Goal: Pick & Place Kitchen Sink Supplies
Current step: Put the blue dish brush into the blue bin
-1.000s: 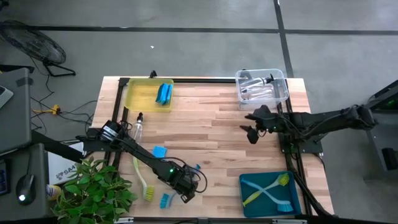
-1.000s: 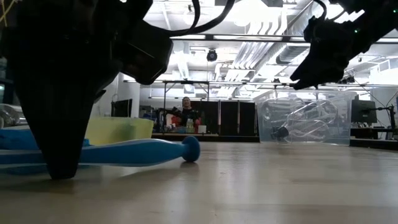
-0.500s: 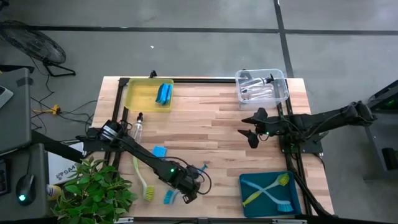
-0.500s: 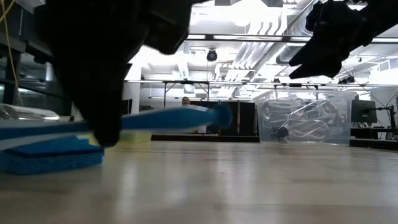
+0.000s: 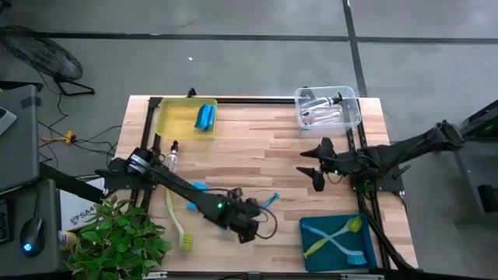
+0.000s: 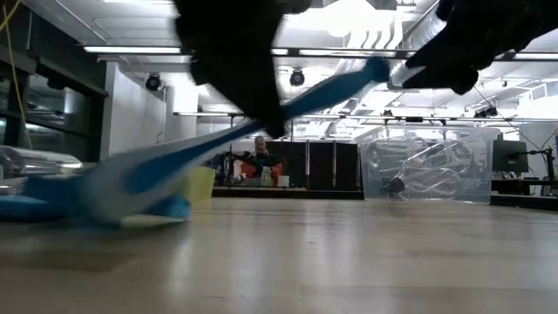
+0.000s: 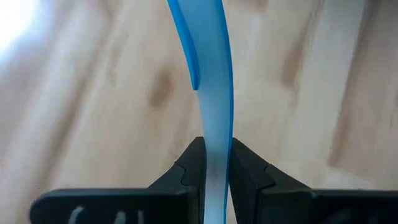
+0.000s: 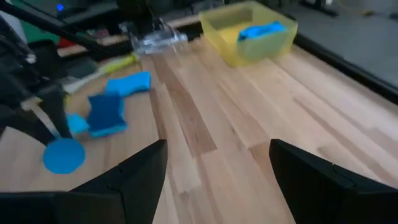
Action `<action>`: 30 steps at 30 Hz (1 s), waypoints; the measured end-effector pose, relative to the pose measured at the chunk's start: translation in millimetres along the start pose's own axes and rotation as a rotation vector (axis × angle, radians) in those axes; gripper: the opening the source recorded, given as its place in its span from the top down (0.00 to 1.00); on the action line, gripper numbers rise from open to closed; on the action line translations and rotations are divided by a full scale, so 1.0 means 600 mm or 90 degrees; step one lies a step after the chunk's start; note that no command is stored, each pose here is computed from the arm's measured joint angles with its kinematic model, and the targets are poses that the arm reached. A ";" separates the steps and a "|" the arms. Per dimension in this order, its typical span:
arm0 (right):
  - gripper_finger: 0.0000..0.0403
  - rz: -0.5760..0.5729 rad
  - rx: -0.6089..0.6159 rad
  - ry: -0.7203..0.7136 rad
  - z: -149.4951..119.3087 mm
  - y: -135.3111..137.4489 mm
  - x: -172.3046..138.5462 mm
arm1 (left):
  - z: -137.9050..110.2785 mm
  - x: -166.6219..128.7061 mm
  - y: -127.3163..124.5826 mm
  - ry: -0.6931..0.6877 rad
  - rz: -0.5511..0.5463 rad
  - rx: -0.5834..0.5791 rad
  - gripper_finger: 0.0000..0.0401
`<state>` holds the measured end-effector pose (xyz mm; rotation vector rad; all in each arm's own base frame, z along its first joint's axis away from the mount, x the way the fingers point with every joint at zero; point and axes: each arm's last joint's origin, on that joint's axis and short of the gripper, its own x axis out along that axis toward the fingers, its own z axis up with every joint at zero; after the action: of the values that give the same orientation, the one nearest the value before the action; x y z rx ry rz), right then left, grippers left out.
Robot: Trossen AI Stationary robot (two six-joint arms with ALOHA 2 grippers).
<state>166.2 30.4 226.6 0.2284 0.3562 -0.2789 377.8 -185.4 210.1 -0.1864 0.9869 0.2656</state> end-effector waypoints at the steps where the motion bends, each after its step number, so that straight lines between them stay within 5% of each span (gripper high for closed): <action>1: 0.32 0.003 -0.002 -0.011 0.001 0.004 -0.002 | 0.009 -0.001 0.002 -0.017 0.004 0.012 0.91; 15: 0.32 -0.045 -0.071 -0.029 -0.038 0.063 0.006 | 0.096 -0.010 0.057 -0.124 0.133 0.129 0.91; 30: 0.32 -0.034 -0.096 -0.082 -0.071 0.123 0.035 | 0.118 -0.021 0.092 -0.135 0.197 0.163 0.91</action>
<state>194.7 105.9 192.4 0.0515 0.2548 -0.3167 410.6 -115.0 256.9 0.2266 0.8280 0.4293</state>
